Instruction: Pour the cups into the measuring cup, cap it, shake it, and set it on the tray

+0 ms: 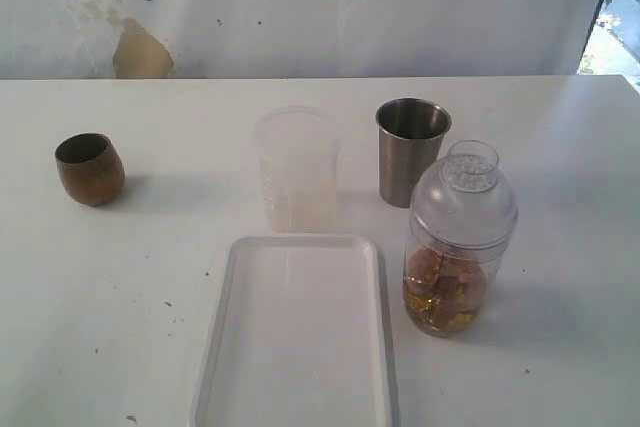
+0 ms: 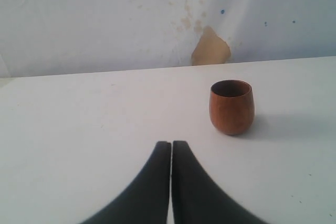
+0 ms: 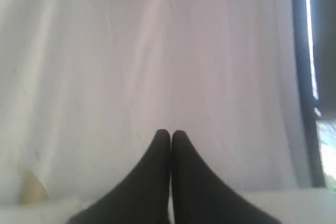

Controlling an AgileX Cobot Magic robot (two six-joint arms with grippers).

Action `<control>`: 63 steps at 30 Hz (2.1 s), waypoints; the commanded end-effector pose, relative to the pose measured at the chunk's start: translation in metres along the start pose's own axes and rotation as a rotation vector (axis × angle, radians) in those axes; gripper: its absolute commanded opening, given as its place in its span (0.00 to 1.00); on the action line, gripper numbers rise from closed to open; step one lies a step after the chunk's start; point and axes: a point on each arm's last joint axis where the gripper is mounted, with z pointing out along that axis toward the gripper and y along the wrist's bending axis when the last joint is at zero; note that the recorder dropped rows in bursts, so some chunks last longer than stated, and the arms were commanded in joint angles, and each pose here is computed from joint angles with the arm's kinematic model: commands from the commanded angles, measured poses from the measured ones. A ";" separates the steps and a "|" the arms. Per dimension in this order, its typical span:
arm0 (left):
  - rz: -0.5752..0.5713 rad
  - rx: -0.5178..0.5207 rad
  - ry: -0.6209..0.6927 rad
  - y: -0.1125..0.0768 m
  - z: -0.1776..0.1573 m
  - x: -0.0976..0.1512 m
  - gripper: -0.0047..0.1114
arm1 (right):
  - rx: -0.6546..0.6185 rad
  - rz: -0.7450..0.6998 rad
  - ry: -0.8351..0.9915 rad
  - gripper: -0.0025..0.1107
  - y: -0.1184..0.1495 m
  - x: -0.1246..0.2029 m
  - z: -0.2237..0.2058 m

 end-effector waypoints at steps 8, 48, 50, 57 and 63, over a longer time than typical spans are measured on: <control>-0.001 0.001 -0.011 0.000 0.000 0.001 0.05 | 0.015 0.190 0.032 0.02 0.013 -0.077 0.023; -0.001 0.001 -0.011 0.000 0.000 0.001 0.05 | -0.286 -0.270 1.530 0.02 0.090 -0.029 0.239; -0.001 0.001 -0.011 0.000 0.000 0.001 0.05 | -0.283 -0.277 1.529 0.02 0.089 -0.029 0.239; -0.001 0.001 -0.011 0.000 0.000 0.001 0.05 | -0.279 -0.270 1.544 0.02 0.088 -0.022 0.236; -0.001 0.001 -0.011 0.000 0.000 0.001 0.05 | -0.273 -0.284 1.540 0.02 0.087 -0.022 0.237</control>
